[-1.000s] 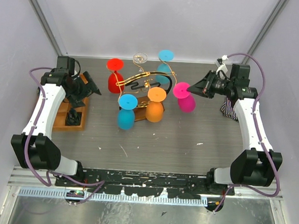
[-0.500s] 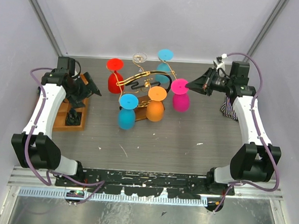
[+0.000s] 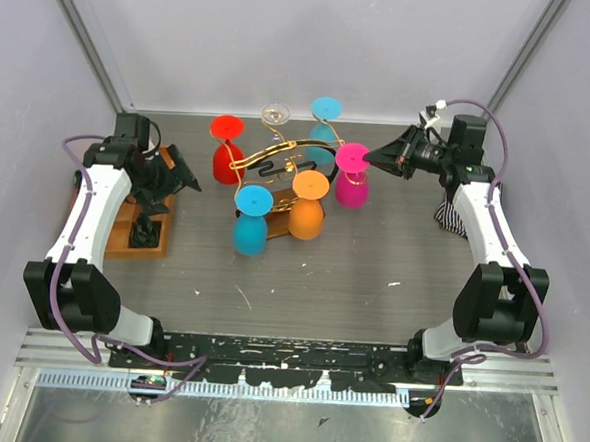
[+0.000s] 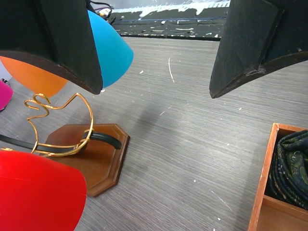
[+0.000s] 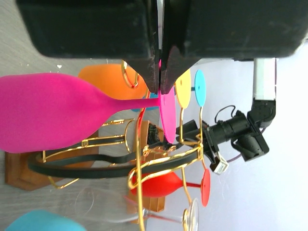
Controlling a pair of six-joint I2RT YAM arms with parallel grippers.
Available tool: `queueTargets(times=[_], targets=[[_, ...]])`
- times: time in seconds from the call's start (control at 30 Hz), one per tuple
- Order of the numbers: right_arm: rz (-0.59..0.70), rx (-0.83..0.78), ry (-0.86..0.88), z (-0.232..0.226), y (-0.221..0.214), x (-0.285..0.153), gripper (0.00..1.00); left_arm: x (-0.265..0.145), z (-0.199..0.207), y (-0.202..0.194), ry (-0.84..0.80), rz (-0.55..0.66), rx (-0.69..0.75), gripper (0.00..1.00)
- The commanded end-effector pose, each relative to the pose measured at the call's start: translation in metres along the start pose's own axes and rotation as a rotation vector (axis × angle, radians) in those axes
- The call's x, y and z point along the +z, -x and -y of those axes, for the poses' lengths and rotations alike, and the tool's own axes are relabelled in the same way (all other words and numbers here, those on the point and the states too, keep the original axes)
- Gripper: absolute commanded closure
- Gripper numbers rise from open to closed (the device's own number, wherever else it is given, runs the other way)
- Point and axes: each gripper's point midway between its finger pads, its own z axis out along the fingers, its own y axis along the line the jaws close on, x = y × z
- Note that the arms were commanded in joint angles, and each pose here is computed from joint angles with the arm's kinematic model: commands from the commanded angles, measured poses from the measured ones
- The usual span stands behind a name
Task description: Take the wine glass off the wine glass rack
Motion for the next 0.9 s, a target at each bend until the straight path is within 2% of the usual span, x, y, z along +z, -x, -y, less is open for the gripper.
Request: queueTargets(times=[0.0,0.2,0.33,0.4,0.53,0.63,0.87], targets=[[0.127,-0.097,0.025,-0.017,0.045,-0.003,0.99,0.001,-0.004,0.0,0.014,-0.002,0.022,0.0],[0.249,-0.164,-0.055,-0.013,0.103,-0.021,0.99,-0.004,-0.003,0.007,0.006,0.02,0.021,0.0],[0.314,-0.25,-0.241,0.01,0.143,-0.029,0.99,-0.004,-0.002,0.006,0.0,0.012,0.016,0.0],[0.354,-0.309,-0.407,0.028,0.164,-0.035,0.99,-0.004,-0.002,0.006,-0.003,0.014,0.016,0.0],[0.389,-0.524,-0.89,0.067,0.2,-0.049,0.99,-0.003,-0.003,0.007,-0.008,0.013,0.011,0.0],[0.367,-0.634,-1.152,0.099,0.207,-0.045,0.99,0.0,-0.003,0.006,-0.009,0.002,0.003,0.0],[0.329,-0.748,-1.736,0.173,0.203,-0.063,0.99,0.001,-0.004,0.006,-0.02,-0.009,-0.012,0.0]])
